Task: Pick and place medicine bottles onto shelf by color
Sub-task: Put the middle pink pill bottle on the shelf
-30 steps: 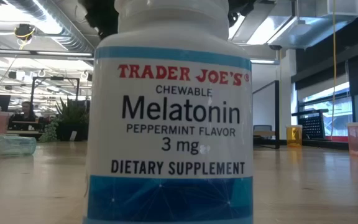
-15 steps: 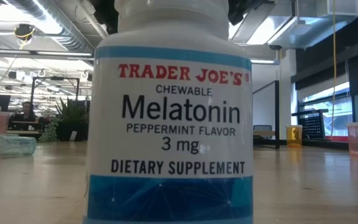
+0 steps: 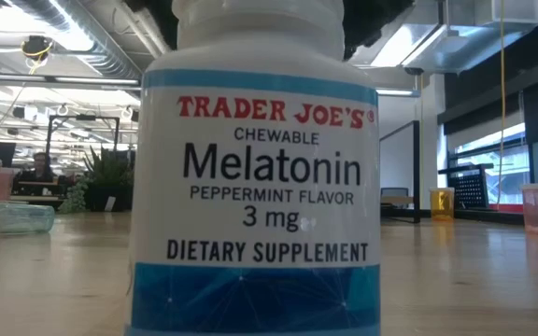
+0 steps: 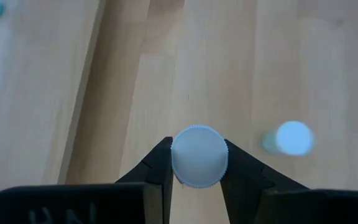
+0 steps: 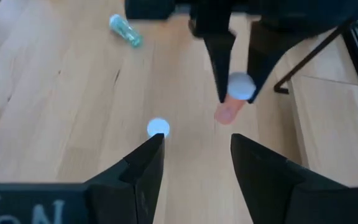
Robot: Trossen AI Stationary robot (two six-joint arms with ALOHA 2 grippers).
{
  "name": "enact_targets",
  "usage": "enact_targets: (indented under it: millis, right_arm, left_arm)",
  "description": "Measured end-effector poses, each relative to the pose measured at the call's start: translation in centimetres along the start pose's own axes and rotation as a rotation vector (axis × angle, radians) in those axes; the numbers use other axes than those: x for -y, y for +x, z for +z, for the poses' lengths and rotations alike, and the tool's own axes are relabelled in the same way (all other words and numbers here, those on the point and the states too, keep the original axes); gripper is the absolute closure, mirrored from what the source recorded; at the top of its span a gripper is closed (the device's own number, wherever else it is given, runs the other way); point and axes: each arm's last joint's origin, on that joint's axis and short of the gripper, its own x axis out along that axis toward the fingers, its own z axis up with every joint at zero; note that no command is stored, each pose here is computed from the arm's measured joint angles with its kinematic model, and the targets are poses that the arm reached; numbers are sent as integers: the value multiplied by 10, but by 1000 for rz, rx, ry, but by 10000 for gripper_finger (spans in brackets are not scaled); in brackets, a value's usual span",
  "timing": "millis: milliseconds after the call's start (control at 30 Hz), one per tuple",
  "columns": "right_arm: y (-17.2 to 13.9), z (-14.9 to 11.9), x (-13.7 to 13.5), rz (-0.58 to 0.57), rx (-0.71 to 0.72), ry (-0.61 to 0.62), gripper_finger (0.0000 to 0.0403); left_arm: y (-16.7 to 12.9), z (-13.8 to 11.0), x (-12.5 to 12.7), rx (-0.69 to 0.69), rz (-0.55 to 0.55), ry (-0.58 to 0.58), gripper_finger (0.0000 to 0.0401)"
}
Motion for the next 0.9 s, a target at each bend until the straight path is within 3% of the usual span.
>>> enact_targets:
  millis: [200,367,700,900]
  right_arm:
    - [-23,-3,0,18,-35,8,214]
    - [-38,-4,-10,46,25,-1,214]
    - [-44,-36,-21,68,137,-12,214]
    - [-49,-54,-21,113,206,-35,214]
  left_arm:
    - [29,5,-3,25,-52,5,315]
    - [45,0,-3,-16,-47,33,315]
    - [73,-6,2,-51,-68,60,315]
    - [74,-6,2,-51,-68,59,315]
